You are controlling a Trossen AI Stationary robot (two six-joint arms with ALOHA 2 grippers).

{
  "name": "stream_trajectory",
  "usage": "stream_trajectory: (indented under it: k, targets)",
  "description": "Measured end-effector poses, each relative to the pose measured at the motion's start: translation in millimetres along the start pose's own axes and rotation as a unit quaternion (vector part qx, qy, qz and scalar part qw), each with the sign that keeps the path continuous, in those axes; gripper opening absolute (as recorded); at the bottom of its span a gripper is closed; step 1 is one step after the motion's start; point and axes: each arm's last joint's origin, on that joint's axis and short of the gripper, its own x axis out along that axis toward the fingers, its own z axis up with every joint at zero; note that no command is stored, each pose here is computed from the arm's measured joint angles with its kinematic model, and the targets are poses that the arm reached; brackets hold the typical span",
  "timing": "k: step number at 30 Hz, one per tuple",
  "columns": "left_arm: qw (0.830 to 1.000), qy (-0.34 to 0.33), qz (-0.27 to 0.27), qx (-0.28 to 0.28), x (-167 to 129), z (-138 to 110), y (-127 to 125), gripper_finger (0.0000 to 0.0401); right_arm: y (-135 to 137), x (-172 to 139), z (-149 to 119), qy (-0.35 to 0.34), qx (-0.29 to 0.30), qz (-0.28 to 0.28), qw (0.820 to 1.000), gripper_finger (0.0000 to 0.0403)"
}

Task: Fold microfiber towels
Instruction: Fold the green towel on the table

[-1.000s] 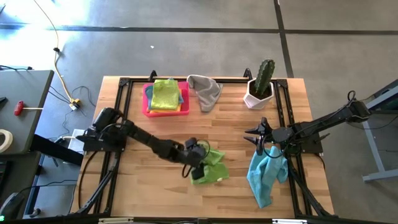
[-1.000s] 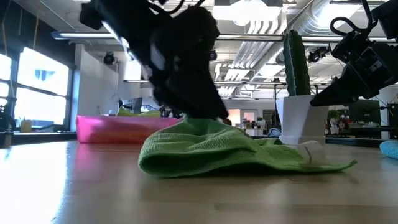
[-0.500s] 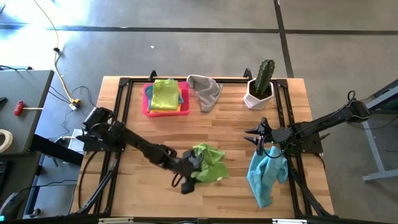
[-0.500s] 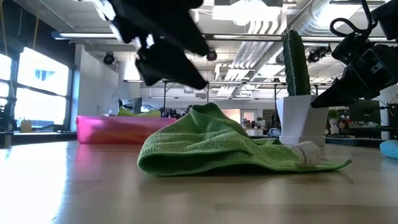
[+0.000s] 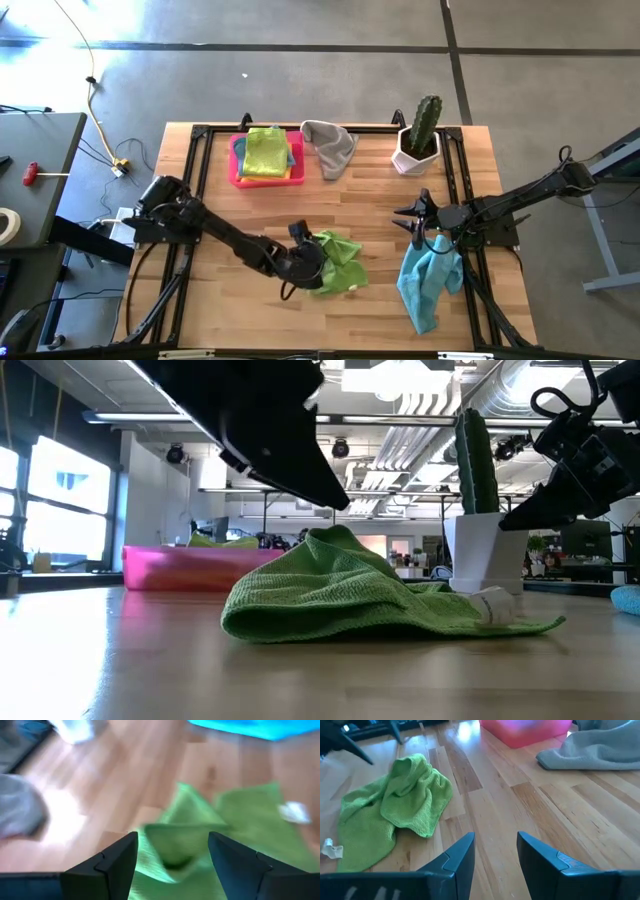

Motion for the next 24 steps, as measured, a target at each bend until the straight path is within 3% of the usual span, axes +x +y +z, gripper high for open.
stream_trajectory:
  k: [2,8,19,24]
  targets:
    - [1.000,-0.002,0.010,-0.018,2.6,1.2,3.4,0.0232,0.4,0.0,0.8,-0.004,0.024,0.002,1.000,0.0138]
    - [0.985,0.018,-0.032,-0.169,6.4,2.7,4.9,0.0232,0.5,0.0,1.5,-0.007,0.132,0.003,0.991,0.0138]
    - [0.960,0.026,-0.074,-0.269,-10.2,-2.2,-15.5,0.0232,-5.3,0.8,2.1,-0.025,0.079,-0.057,0.995,0.0138]
    - [0.961,0.024,-0.081,-0.263,-16.6,-4.5,-22.2,0.0232,1.6,2.8,5.7,-0.018,0.042,0.022,0.999,0.0138]
